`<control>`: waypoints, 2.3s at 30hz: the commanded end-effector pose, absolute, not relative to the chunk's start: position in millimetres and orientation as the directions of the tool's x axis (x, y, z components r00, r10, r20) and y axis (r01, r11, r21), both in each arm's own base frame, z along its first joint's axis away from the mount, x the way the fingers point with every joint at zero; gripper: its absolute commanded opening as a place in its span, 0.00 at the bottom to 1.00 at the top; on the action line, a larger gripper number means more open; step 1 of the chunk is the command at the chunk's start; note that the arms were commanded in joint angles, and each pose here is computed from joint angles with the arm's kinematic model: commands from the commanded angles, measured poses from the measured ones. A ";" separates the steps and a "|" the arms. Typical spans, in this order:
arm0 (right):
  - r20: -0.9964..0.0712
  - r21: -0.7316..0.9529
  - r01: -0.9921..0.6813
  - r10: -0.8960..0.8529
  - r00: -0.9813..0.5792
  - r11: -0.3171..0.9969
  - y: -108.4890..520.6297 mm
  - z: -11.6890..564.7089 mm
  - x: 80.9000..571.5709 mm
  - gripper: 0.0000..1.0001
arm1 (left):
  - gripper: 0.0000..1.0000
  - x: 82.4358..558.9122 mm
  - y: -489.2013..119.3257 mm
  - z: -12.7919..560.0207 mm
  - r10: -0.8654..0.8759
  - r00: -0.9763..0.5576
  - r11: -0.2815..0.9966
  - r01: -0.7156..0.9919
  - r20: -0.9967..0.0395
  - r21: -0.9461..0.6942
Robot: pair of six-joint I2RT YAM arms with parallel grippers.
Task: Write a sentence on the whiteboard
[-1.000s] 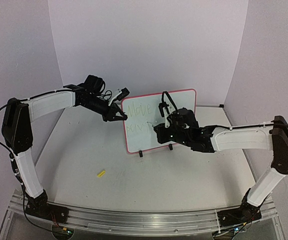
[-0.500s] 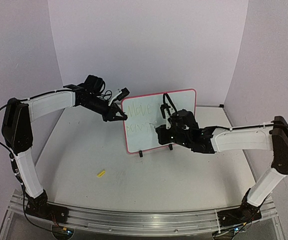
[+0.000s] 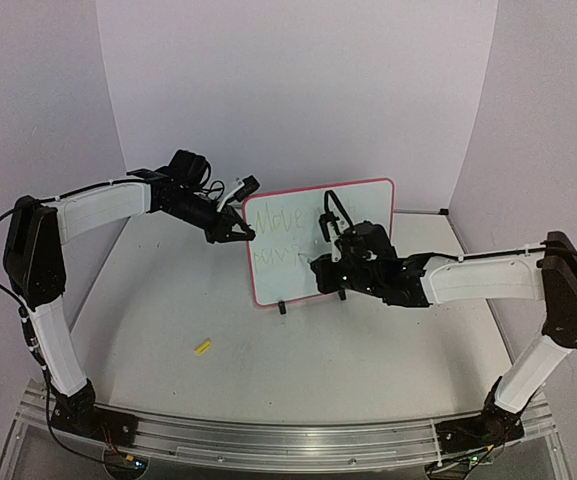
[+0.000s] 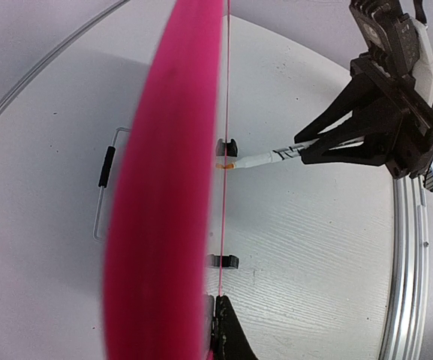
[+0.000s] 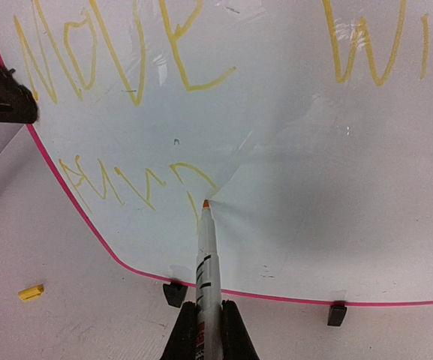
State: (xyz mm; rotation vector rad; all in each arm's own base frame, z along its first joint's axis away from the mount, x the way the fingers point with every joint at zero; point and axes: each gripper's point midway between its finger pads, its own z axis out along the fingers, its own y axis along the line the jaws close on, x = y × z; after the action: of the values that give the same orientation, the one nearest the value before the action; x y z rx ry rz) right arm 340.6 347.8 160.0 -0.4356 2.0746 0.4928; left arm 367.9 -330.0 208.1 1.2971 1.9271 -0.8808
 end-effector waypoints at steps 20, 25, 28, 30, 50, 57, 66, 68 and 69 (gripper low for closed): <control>-0.881 0.164 -0.475 -0.088 -0.465 0.864 349.0 181.8 349.8 0.00 | 0.00 374.5 -315.4 190.5 0.593 -0.266 0.330 0.941 -0.760 -0.072; -0.884 0.179 -0.486 -0.077 -0.461 0.856 345.7 189.2 344.2 0.00 | 0.00 374.0 -315.2 191.2 0.592 -0.265 0.330 0.941 -0.761 -0.072; -0.884 0.191 -0.498 -0.072 -0.461 0.846 341.8 193.4 337.1 0.00 | 0.00 374.1 -315.2 190.5 0.593 -0.267 0.330 0.941 -0.760 -0.073; -0.885 0.196 -0.505 -0.070 -0.460 0.841 338.3 197.2 332.0 0.00 | 0.00 373.9 -315.4 190.5 0.594 -0.266 0.329 0.941 -0.760 -0.072; -0.879 0.191 -0.527 -0.096 -0.468 0.828 320.9 192.2 332.1 0.00 | 0.00 373.6 -317.0 184.8 0.599 -0.270 0.327 0.942 -0.753 -0.077; -0.885 0.192 -0.527 -0.085 -0.457 0.828 330.2 194.0 341.8 0.00 | 0.00 372.9 -317.6 184.2 0.601 -0.271 0.327 0.942 -0.752 -0.078; -0.890 0.183 -0.509 -0.078 -0.450 0.841 336.8 191.1 353.7 0.00 | 0.00 372.7 -317.7 183.1 0.603 -0.271 0.326 0.942 -0.750 -0.078; -0.889 0.182 -0.502 -0.076 -0.451 0.846 337.1 190.0 356.2 0.00 | 0.00 372.9 -317.6 183.0 0.603 -0.271 0.327 0.942 -0.750 -0.077; -0.890 0.181 -0.501 -0.076 -0.450 0.846 337.7 189.5 356.8 0.00 | 0.00 372.9 -317.7 183.1 0.603 -0.271 0.327 0.942 -0.751 -0.077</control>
State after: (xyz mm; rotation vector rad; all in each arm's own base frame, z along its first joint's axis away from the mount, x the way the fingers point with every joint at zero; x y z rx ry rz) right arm 343.6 330.5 171.4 -0.4555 2.0542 0.5206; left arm 366.3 -332.0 208.2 1.3055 1.9237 -0.8705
